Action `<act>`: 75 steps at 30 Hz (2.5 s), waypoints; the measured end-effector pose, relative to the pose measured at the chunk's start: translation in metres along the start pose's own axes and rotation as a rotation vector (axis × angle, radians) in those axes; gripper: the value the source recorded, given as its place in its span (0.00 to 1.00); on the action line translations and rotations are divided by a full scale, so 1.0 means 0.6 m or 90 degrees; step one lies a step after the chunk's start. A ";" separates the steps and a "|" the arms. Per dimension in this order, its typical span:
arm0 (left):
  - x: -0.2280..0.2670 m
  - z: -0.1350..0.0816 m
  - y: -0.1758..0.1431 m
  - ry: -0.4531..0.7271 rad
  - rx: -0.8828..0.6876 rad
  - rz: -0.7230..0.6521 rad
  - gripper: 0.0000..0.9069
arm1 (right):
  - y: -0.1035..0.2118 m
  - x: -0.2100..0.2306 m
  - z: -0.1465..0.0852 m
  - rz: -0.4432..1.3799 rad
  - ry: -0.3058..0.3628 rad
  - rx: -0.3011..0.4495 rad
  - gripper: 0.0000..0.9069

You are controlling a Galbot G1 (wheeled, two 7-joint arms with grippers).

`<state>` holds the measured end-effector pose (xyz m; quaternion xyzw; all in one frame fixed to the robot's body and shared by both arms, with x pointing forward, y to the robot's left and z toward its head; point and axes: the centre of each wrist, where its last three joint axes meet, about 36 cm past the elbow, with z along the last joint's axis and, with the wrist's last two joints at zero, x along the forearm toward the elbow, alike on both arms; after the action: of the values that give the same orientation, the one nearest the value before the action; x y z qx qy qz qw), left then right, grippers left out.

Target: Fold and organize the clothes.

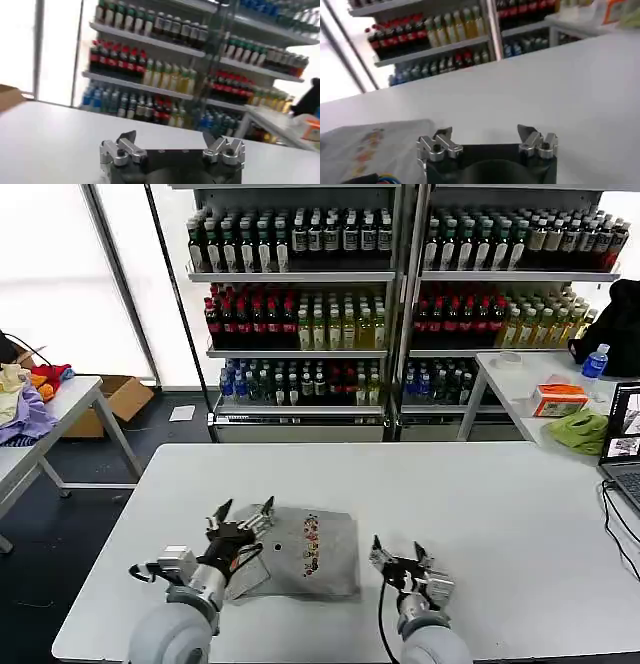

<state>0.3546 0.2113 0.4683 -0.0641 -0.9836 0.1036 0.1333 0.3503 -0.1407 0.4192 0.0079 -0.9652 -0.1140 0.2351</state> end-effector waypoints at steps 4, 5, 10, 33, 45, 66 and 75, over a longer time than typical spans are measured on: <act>0.012 -0.013 0.026 -0.008 -0.008 -0.037 1.00 | 0.037 -0.013 -0.005 -0.046 0.042 -0.006 1.00; 0.015 -0.014 0.029 -0.008 -0.009 -0.043 1.00 | 0.045 -0.017 -0.006 -0.054 0.050 -0.005 1.00; 0.023 -0.016 0.046 -0.005 -0.014 -0.069 1.00 | 0.076 -0.027 -0.006 -0.089 0.081 0.002 0.82; 0.035 -0.019 0.064 0.002 -0.014 -0.100 1.00 | 0.079 -0.022 -0.011 -0.084 0.108 -0.005 0.00; 0.028 -0.015 0.058 0.003 0.001 -0.100 1.00 | -0.009 -0.042 -0.044 -0.024 0.081 0.016 0.00; 0.034 -0.003 0.048 0.014 0.016 -0.096 1.00 | -0.098 -0.009 -0.076 0.042 0.003 0.098 1.00; 0.042 -0.004 0.044 0.012 0.015 -0.090 1.00 | -0.073 0.047 -0.044 0.006 0.030 0.104 1.00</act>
<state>0.3340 0.2410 0.4711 0.0058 -0.9830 0.1052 0.1504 0.3354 -0.1907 0.4449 0.0253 -0.9655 -0.0338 0.2568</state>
